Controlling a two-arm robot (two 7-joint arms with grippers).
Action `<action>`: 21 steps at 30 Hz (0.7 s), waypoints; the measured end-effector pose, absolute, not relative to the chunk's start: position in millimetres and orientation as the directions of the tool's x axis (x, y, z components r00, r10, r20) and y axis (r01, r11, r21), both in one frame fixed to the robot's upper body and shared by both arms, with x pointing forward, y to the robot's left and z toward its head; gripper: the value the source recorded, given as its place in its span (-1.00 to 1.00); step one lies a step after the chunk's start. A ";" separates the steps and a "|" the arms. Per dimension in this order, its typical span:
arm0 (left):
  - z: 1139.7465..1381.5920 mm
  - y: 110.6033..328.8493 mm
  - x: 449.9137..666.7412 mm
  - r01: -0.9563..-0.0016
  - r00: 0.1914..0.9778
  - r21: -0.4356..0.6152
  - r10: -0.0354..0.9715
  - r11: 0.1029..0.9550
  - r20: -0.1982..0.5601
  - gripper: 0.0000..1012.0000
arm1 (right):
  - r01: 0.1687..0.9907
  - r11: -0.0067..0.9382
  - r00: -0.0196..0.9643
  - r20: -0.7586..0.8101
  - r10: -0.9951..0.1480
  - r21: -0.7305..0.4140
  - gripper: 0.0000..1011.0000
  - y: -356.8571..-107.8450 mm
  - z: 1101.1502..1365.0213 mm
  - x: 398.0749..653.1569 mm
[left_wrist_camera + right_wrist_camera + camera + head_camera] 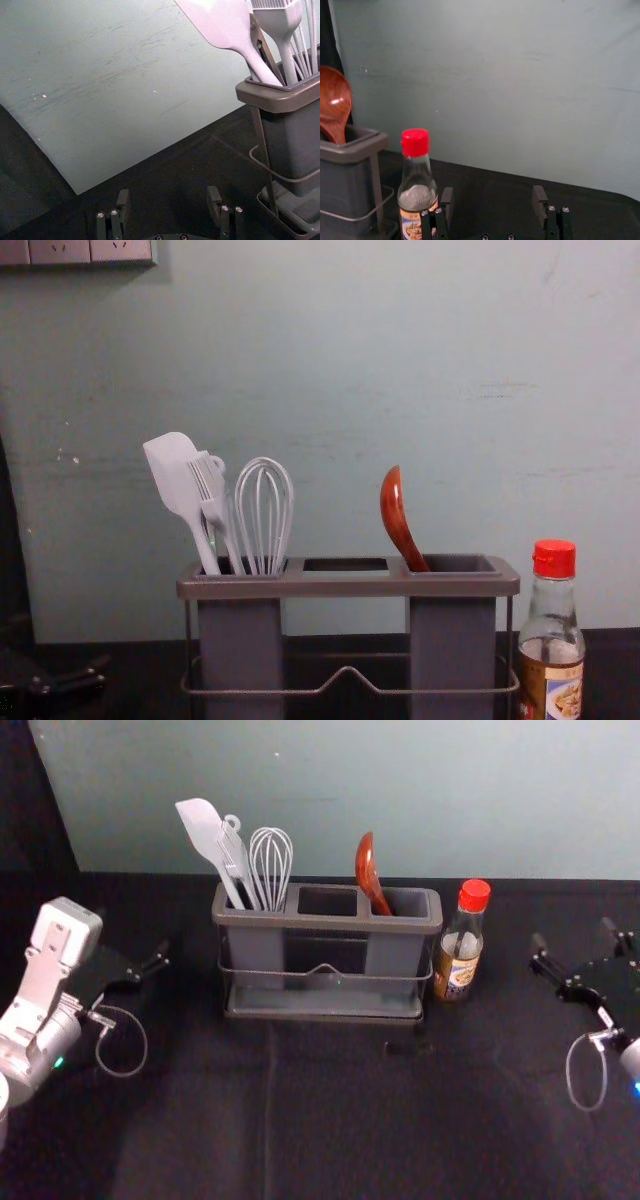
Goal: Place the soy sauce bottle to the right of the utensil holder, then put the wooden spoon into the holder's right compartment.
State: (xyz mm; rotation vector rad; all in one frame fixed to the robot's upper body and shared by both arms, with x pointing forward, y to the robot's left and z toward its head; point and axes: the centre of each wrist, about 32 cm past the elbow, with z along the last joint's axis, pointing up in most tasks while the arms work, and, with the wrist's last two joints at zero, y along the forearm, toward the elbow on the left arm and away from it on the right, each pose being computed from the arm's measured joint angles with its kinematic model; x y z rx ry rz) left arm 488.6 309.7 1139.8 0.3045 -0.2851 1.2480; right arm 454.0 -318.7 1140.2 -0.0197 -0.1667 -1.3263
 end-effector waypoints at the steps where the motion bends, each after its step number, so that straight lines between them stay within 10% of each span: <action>1: 1139.8 309.7 488.6 -0.955 0.292 0.070 0.880 0.287 0.374 0.99 | 0.967 0.244 0.232 0.137 -0.963 0.077 0.98 -317.7 1137.8 455.0; 21: 1139.8 309.7 488.6 -0.955 0.292 0.070 0.880 0.287 0.374 0.99 | 0.966 0.254 0.244 0.144 -0.959 0.053 0.98 -313.9 1129.6 457.9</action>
